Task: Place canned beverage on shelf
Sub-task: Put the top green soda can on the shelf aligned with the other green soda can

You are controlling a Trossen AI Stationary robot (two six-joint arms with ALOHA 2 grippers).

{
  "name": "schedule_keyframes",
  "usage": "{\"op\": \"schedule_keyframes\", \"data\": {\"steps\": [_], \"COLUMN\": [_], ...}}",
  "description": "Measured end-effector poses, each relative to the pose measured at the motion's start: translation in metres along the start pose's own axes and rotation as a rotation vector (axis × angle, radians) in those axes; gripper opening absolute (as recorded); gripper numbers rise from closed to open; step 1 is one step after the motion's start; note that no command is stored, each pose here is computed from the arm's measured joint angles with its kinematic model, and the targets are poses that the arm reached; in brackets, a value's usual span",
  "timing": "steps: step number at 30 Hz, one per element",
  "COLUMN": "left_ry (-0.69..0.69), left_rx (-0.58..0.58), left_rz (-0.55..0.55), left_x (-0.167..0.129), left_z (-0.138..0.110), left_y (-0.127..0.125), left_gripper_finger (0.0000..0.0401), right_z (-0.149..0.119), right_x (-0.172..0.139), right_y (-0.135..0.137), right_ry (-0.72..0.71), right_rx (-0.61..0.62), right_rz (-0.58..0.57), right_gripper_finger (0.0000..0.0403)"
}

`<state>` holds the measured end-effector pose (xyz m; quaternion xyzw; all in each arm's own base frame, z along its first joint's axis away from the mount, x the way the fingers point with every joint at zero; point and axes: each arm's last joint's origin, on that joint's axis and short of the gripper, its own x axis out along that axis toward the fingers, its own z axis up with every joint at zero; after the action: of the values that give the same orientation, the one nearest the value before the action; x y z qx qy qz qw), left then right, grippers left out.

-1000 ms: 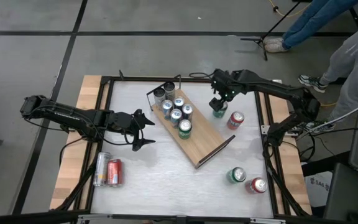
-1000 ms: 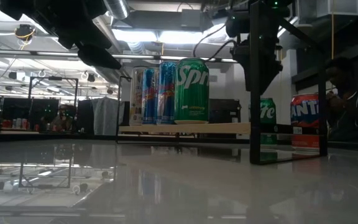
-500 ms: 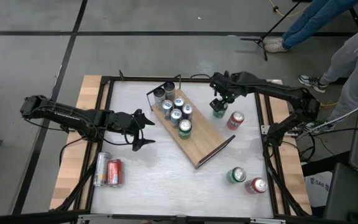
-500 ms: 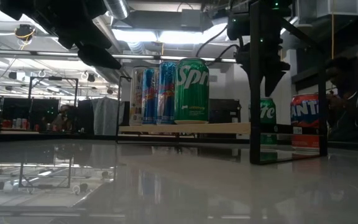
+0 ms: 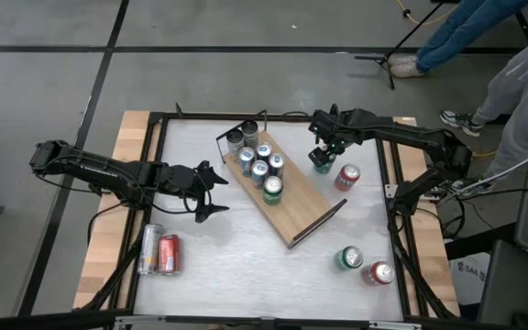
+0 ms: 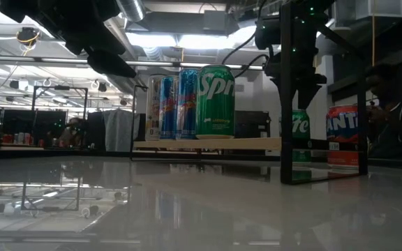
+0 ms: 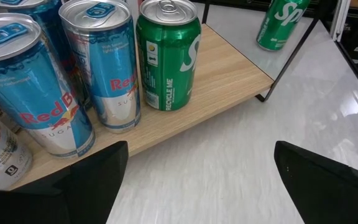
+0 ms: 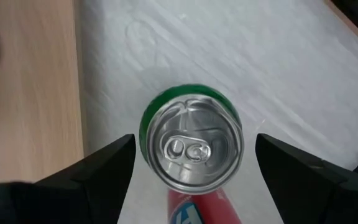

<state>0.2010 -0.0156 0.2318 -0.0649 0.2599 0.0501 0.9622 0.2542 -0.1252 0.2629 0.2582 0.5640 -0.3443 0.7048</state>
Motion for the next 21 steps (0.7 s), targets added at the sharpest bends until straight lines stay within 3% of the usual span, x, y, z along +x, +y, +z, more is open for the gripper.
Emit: {"op": "schedule_keyframes", "data": {"steps": [21], "left_ry": [0.0], "left_rx": [0.0], "left_rz": [0.001], "left_x": [0.0], "left_z": [0.0], "left_y": [0.0], "left_gripper_finger": [0.0394], "right_z": [-0.006], "right_x": [0.025], "right_y": [0.001], "right_ry": [-0.029], "right_rx": [0.016], "right_rz": [0.019], "right_gripper_finger": [0.0321]}}
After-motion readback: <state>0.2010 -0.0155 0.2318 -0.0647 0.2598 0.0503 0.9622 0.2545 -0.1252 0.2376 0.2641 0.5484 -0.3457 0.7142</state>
